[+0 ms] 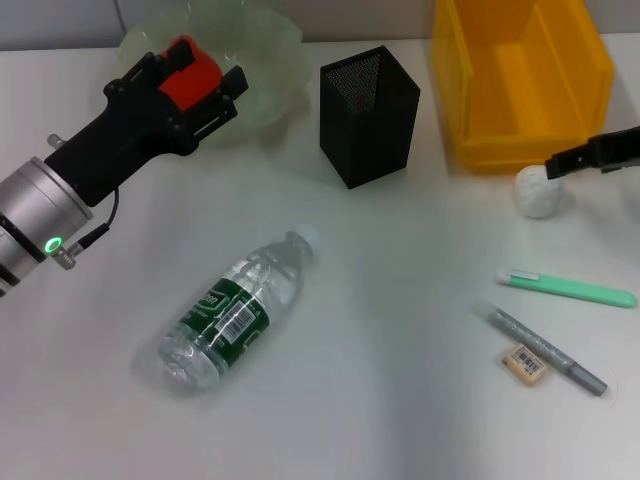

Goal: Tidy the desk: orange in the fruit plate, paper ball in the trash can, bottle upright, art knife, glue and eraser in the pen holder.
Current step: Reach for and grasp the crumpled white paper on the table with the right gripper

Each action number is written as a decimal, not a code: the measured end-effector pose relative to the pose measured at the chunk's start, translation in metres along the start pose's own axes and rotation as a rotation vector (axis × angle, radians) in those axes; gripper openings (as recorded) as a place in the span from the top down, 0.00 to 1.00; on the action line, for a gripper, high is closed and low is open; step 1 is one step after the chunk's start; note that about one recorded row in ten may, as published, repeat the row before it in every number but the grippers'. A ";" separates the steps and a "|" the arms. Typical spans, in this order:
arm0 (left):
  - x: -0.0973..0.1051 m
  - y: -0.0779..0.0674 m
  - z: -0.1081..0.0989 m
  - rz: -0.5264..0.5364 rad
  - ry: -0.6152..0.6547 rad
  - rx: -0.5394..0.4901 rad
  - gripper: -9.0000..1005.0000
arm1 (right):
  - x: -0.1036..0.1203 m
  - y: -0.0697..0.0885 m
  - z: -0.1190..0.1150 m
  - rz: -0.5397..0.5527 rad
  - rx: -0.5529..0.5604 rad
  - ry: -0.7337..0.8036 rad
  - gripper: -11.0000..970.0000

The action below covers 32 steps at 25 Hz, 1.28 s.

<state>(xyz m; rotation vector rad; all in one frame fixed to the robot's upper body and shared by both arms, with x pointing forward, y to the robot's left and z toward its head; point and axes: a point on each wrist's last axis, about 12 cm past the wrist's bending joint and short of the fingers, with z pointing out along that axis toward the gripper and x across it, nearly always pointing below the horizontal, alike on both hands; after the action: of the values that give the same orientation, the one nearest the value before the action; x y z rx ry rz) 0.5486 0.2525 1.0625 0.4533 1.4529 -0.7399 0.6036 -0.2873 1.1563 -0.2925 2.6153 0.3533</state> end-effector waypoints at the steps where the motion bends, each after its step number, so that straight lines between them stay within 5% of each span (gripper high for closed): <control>1: -0.001 0.000 0.001 0.001 -0.001 0.001 0.20 | -0.002 0.004 0.005 -0.014 0.012 0.014 0.19; 9: -0.002 0.001 0.006 0.006 0.001 0.001 0.20 | -0.011 0.021 0.034 -0.061 0.016 0.055 0.19; 26: 0.001 0.002 0.006 0.007 0.025 -0.015 0.21 | -0.009 0.020 0.050 -0.075 0.055 0.080 0.19; 32: 0.003 0.003 0.005 0.005 0.031 -0.021 0.21 | -0.006 0.020 0.052 -0.068 0.050 0.089 0.38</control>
<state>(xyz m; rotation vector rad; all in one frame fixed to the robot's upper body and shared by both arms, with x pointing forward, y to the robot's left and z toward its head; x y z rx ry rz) 0.5539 0.2504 1.0599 0.4537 1.4868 -0.7158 0.6262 -0.2519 1.1191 -0.3881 2.6889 0.2572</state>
